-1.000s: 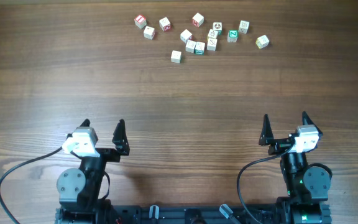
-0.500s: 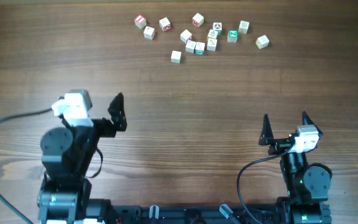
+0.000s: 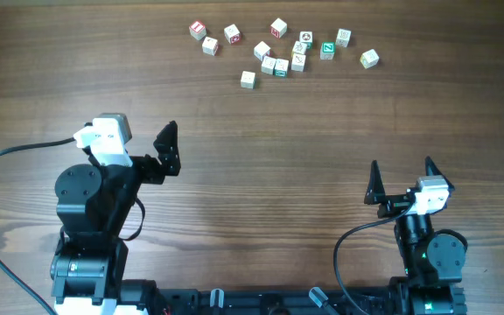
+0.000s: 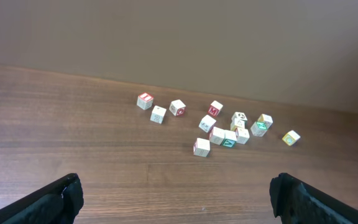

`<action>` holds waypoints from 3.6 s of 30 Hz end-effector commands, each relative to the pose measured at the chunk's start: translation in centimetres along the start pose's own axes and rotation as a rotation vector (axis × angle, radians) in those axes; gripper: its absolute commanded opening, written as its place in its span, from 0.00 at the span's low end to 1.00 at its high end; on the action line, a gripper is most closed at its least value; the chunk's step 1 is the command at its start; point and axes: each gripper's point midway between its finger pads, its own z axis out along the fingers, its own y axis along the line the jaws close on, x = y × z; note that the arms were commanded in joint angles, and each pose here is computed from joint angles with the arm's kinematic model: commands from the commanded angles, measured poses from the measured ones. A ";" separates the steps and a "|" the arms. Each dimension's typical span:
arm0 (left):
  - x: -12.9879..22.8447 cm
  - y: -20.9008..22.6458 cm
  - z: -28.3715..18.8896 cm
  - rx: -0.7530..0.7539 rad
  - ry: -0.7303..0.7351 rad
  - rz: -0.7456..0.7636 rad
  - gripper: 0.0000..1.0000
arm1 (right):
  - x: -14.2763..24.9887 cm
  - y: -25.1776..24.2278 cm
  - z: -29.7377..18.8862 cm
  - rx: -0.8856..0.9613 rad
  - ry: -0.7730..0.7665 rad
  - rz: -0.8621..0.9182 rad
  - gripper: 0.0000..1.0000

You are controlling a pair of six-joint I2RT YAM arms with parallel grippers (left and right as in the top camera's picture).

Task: Form a tower
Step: 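Reach the left gripper forward to a block at the cluster's front, then close the left gripper on the dog-picture block and lift it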

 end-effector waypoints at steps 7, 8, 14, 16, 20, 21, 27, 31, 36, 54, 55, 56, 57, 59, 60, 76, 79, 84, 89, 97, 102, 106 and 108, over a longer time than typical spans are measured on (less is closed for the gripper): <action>-2.6 -0.6 -0.4 0.024 -0.089 0.013 1.00 | -0.1 0.2 0.0 -0.014 -0.007 -0.014 1.00; -2.6 -0.6 -0.4 0.024 -0.088 0.013 1.00 | -0.1 0.2 0.0 -0.014 -0.007 -0.014 1.00; -4.3 -0.8 0.8 0.020 -0.072 0.010 1.00 | -0.1 0.2 0.0 -0.014 -0.007 -0.014 1.00; -5.0 -0.8 1.7 0.011 -0.034 0.002 1.00 | -0.1 0.2 0.0 -0.014 -0.007 -0.014 1.00; -5.7 -0.5 4.0 -0.011 0.058 -0.016 1.00 | -0.1 0.2 0.0 -0.014 -0.007 -0.014 1.00; -5.9 -0.5 4.4 -0.012 0.064 -0.017 1.00 | -0.1 0.2 0.0 -0.014 -0.007 -0.014 1.00; -6.3 -0.4 6.7 -0.021 0.128 -0.027 1.00 | -0.1 0.2 0.0 -0.014 -0.007 -0.014 1.00; -5.7 -2.2 8.4 0.028 0.154 -0.007 1.00 | -0.1 0.2 0.0 -0.014 -0.007 -0.014 1.00; -3.9 -5.0 10.2 0.099 0.198 0.017 1.00 | -0.1 0.2 0.0 -0.014 -0.007 -0.014 1.00; -7.1 -11.3 18.1 0.199 0.326 0.094 1.00 | -0.1 0.2 0.0 -0.014 -0.007 -0.014 1.00; -6.8 -11.5 18.4 0.202 0.332 0.095 1.00 | -0.1 0.2 0.0 -0.014 -0.007 -0.014 1.00; -6.4 -11.5 18.8 0.201 0.342 0.094 1.00 | -0.1 0.2 0.0 -0.014 -0.007 -0.014 1.00; -6.0 -11.3 19.1 0.199 0.352 0.093 1.00 | -0.1 0.2 0.0 -0.014 -0.007 -0.014 1.00; -4.8 -11.1 19.9 0.192 0.380 0.091 1.00 | -0.1 0.2 0.0 -0.014 -0.007 -0.014 1.00; -4.2 -10.9 20.4 0.188 0.396 0.090 1.00 | -0.1 0.2 0.0 -0.014 -0.007 -0.014 0.99; -0.8 -10.3 27.6 0.195 0.366 0.089 1.00 | -0.1 0.2 0.0 -0.014 -0.007 -0.014 1.00; 0.7 -10.0 29.7 0.189 0.387 0.088 0.99 | -0.1 0.2 0.0 -0.014 -0.007 -0.014 1.00; 5.2 -8.8 32.9 0.168 0.450 0.064 0.92 | -0.1 0.2 0.0 -0.014 -0.007 -0.014 1.00; 11.6 -8.0 33.7 0.154 0.592 0.078 0.89 | -0.1 0.2 0.0 -0.014 -0.007 -0.014 1.00; 17.6 -9.5 31.6 0.201 0.777 0.193 0.79 | -0.1 0.2 0.0 -0.014 -0.007 -0.014 1.00; 20.1 -7.0 32.3 0.114 0.818 0.213 0.74 | -0.1 0.2 0.0 -0.014 -0.007 -0.014 1.00; 20.1 -6.7 32.6 0.108 0.808 0.211 0.69 | -0.1 0.2 0.0 -0.014 -0.007 -0.014 1.00; 20.1 -6.6 32.5 0.107 0.812 0.210 0.46 | -0.1 0.2 0.0 -0.014 -0.007 -0.014 1.00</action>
